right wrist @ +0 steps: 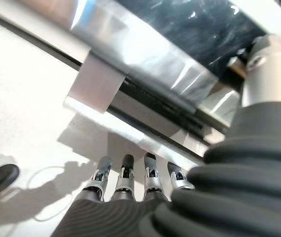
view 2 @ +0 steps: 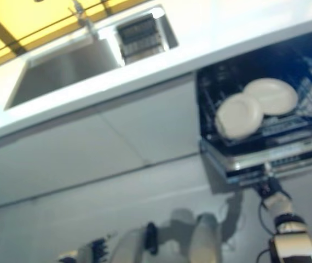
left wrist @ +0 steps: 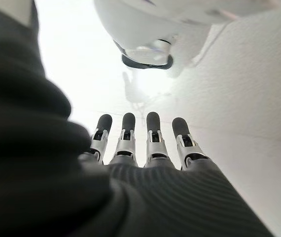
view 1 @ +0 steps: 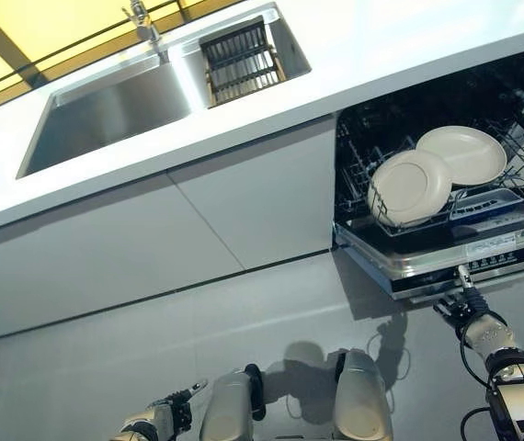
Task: Take plates into dishwasher
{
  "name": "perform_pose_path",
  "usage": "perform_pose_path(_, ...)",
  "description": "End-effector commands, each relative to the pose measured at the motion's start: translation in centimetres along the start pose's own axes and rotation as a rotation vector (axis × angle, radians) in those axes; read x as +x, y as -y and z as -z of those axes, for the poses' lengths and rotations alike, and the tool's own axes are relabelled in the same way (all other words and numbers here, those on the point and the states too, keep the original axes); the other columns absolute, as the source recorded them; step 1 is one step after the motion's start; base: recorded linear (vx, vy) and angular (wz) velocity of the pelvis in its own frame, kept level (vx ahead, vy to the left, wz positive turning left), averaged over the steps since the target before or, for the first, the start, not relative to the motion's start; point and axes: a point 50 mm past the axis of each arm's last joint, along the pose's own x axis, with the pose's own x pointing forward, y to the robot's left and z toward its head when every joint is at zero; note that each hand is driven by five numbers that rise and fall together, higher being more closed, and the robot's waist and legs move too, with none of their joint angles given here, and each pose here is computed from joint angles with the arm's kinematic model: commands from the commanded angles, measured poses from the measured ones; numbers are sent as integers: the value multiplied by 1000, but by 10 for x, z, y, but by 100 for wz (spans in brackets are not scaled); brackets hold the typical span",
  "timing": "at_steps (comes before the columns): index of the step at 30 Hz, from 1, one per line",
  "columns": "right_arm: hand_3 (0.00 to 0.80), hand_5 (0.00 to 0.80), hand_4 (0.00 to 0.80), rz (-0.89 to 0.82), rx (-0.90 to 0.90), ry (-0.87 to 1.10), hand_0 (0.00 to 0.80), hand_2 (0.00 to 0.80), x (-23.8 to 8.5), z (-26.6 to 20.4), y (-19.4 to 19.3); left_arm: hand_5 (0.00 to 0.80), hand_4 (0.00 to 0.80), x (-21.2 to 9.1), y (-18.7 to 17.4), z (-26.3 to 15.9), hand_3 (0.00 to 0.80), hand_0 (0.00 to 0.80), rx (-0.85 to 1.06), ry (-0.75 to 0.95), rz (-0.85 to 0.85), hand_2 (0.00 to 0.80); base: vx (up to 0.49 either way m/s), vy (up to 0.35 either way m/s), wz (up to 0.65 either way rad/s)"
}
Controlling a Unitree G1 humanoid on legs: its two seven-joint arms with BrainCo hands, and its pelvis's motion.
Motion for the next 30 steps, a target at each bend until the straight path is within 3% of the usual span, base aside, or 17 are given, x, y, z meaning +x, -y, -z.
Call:
perform_pose_path(1, 0, 0, 0, -942, 35, 574, 0, 0, -103, -151, -243, 0, 0, -6, -25, -15, 0, 0, 117, 48, -78, 0, 106, -97, 6)
perform_pose_path(6, 0, 0, 0, -921, 3, 535, 0, 0, -98, -147, -238, 0, 0, -6, -37, 0, 0, 0, 163, 21, -91, 0, 161, -44, 5)
perform_pose_path(13, 0, 0, 0, -687, -114, 420, 0, 0, -62, -126, -197, 0, 0, -6, -53, 21, 0, 0, 209, -41, -103, 0, 180, 37, 33)
perform_pose_path(17, 0, 0, 0, -332, -415, 313, 0, 0, -25, -93, -140, 0, 0, -7, -54, 17, 0, 0, 236, -41, -95, 0, 65, 58, 26)
perform_pose_path(19, 0, 0, 0, -250, -498, 272, 0, 0, -18, -82, -124, 0, 0, -7, -53, 13, 0, 0, 250, -33, -94, 0, -38, 61, 14)
perform_pose_path(26, 0, 0, 0, -105, -914, -23, 0, 0, 2, 30, -48, 0, 0, -8, -47, -9, 0, 0, 302, 16, -74, 0, -133, 49, -12)
perform_pose_path(30, 0, 0, 0, -88, -943, -194, 0, 0, -10, 103, 12, 0, 0, -5, -43, 1, 0, 0, 342, -17, -68, 0, -102, 77, 1)
